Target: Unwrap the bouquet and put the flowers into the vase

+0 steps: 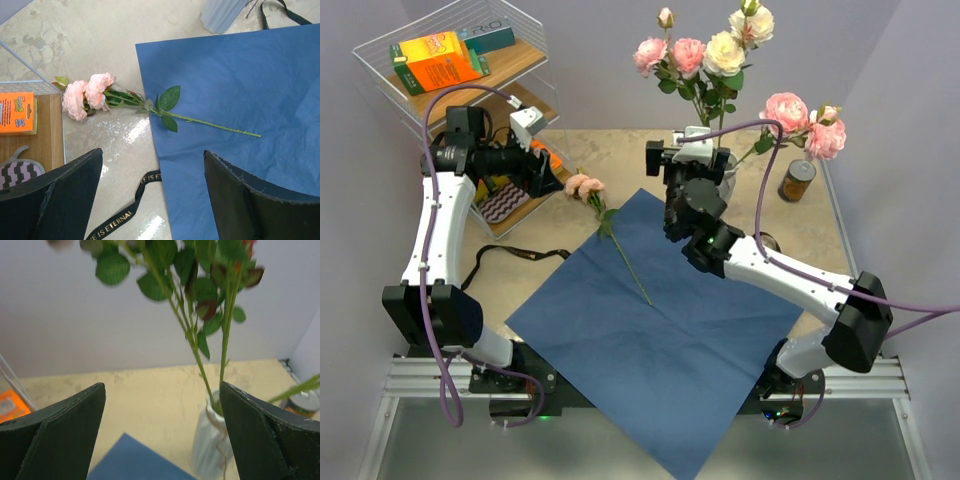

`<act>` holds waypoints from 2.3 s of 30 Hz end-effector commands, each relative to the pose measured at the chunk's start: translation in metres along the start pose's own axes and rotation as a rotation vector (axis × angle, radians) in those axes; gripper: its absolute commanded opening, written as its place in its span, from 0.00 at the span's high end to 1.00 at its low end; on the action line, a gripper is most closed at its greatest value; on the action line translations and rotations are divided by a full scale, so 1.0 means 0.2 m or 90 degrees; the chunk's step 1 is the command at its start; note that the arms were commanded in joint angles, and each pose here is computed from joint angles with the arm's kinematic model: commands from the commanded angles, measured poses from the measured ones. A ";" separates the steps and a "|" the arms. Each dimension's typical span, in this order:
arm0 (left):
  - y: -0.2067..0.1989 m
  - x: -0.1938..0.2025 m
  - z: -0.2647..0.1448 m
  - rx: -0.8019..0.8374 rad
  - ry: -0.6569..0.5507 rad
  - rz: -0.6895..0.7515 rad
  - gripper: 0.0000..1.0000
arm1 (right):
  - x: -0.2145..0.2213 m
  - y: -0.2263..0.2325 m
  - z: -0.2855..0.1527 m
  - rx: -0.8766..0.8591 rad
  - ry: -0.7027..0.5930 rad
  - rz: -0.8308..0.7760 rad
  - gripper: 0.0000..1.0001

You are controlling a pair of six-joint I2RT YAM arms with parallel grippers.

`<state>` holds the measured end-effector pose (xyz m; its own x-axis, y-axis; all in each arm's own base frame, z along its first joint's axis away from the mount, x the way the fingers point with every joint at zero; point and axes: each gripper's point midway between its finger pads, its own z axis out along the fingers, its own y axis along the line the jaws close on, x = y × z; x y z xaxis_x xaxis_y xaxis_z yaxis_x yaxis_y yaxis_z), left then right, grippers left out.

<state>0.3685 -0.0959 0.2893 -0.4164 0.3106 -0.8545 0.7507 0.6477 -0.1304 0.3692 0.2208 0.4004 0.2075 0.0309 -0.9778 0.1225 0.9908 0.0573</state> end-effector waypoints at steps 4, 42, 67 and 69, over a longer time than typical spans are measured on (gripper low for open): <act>-0.05 -0.10 -0.07 -0.006 -0.030 -0.004 0.14 | 0.27 0.11 -0.27 -0.052 0.127 0.023 0.01; -0.04 -0.05 -0.11 -0.044 -0.006 0.004 0.13 | 1.68 0.78 -0.28 -0.395 0.646 -0.205 0.20; -0.01 -0.07 -0.13 -0.064 0.003 0.016 0.14 | 1.94 0.76 -0.31 -0.374 0.669 -0.221 0.87; -0.01 -0.07 -0.13 -0.065 0.004 0.016 0.13 | 1.94 0.76 -0.32 -0.371 0.669 -0.219 0.97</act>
<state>0.3585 -0.0842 0.2970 -0.4532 0.3171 -0.8331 0.6942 0.7119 -0.1066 0.4034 0.3952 0.0265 -0.6514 -0.4223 -0.6303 -0.5072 0.8602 -0.0522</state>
